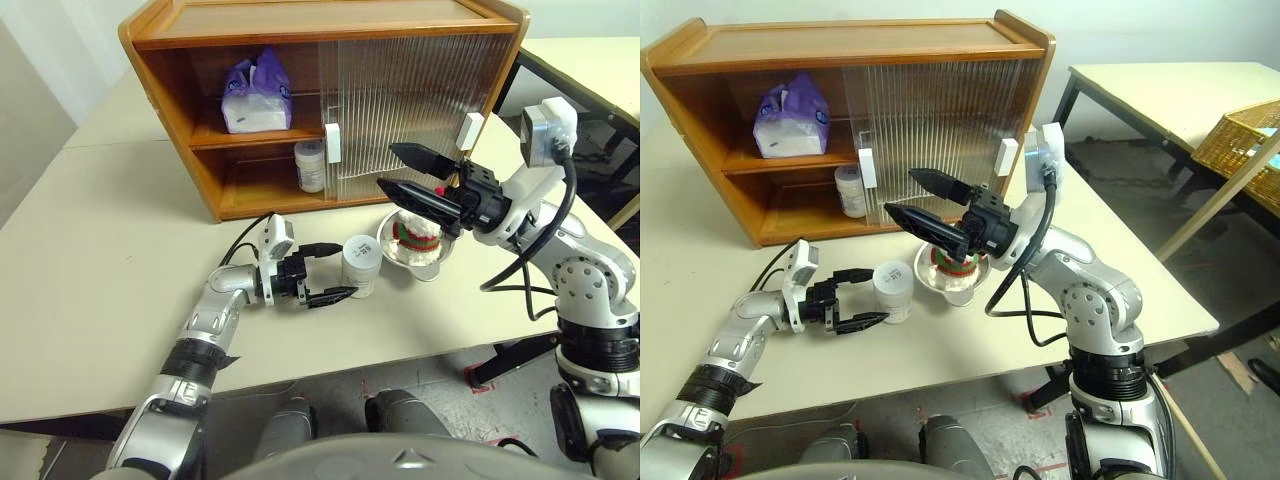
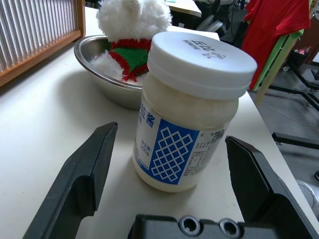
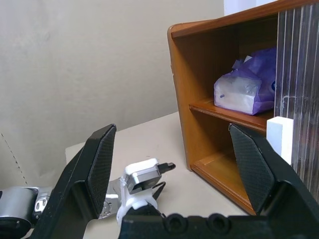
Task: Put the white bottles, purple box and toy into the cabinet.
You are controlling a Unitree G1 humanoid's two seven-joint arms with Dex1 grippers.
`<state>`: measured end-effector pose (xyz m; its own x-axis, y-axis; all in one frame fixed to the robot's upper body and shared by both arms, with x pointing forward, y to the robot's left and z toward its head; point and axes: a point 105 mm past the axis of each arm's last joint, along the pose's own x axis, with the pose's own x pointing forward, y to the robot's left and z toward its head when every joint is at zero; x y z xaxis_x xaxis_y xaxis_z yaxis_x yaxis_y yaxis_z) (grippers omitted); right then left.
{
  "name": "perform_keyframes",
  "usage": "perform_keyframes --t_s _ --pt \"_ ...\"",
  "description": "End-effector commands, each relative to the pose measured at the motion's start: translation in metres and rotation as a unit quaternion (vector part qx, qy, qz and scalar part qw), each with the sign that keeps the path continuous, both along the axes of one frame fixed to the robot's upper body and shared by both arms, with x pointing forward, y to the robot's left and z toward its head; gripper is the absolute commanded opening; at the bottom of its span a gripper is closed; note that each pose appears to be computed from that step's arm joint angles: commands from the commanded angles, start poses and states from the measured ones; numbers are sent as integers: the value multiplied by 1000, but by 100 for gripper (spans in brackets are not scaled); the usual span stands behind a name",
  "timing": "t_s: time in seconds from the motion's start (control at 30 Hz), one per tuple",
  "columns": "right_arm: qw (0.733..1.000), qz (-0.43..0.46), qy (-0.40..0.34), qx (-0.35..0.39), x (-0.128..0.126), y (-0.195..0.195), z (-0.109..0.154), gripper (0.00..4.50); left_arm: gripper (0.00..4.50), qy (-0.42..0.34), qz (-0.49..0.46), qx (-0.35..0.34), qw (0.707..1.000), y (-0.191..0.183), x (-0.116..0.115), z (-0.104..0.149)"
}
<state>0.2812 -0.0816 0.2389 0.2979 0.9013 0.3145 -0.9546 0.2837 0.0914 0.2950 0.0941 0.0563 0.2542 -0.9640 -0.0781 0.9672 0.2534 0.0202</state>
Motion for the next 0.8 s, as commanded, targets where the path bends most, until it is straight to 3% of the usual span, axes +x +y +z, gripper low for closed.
perform_keyframes --t_s 0.03,0.23,0.43,0.8 --pt "1000 -2 -2 -4 -2 0 0 450 447 -2 -11 8 1000 -6 0 -4" --pt "1000 -6 -2 -4 -2 -2 0 450 447 3 -16 3 1000 -12 1 -6" --pt "1000 -9 -2 -4 -2 -3 0 450 306 6 -16 1 1000 -13 1 -8" --pt "1000 -8 -3 -2 -1 -2 0 450 306 -4 66 -34 997 12 18 8"
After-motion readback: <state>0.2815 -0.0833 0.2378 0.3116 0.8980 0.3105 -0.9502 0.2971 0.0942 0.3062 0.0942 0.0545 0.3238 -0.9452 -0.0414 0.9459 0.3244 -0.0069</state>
